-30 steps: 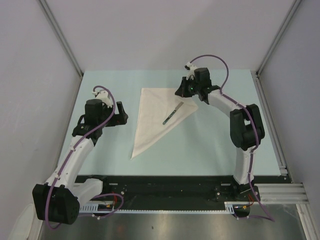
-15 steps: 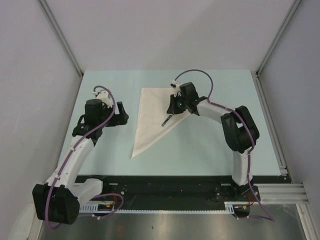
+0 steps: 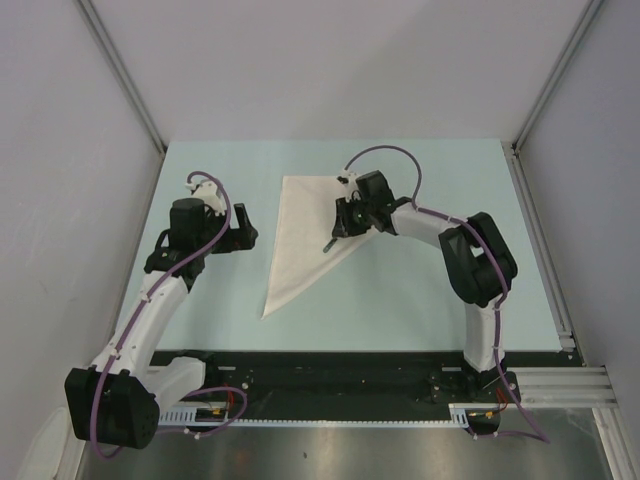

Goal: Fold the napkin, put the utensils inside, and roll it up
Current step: Fold the napkin

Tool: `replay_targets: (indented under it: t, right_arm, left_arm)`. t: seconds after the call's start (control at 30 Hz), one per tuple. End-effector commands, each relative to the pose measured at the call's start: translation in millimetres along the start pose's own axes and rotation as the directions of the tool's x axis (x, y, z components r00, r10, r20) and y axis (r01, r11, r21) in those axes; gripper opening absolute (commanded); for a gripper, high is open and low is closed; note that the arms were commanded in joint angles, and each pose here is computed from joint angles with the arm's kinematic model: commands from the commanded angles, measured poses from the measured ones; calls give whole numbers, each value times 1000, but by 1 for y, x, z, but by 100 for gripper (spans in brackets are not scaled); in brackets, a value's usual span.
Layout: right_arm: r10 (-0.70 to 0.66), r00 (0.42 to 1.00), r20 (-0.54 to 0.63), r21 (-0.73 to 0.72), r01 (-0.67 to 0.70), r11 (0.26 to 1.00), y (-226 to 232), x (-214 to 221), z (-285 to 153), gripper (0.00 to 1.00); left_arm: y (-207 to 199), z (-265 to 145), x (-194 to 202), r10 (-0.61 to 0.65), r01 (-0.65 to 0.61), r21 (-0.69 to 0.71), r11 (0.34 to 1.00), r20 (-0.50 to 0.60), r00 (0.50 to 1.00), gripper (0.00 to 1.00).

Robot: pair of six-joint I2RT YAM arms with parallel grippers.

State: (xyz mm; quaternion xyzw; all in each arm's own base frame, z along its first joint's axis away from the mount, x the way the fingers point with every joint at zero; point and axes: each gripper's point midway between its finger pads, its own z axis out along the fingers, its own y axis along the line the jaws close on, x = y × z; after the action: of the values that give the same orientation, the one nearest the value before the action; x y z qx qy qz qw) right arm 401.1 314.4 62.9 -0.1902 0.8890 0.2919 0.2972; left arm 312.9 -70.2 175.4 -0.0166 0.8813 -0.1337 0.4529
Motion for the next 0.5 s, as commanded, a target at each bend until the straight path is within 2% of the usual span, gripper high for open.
replay_targets:
  t: [0.0,0.17,0.37,0.43,0.47]
  right_arm:
    - [-67,998,-15,-53,66,996,28,1,-8,36]
    - [-122,993,-8,-94,120,988,51,-3,-25,52]
    - [-344,937,58,-181,349,920,113,6,-45,57]
    - [-413,909,57,-186,416,890,122,26,-40,57]
    - [-455,886,90,-204,463,863,141,32,-36,57]
  left_arm:
    - [-6,-5,-20,-6,5,23,1000,51,999,100]
    - [-5,-5,-20,-7,6,20,1000,52,999,100]
    - [3,-8,-23,-10,12,-30,999,66,998,100]
    - [11,-10,-25,-25,31,-82,996,70,997,100]
    - [24,-13,-30,-29,43,-150,988,92,995,100]
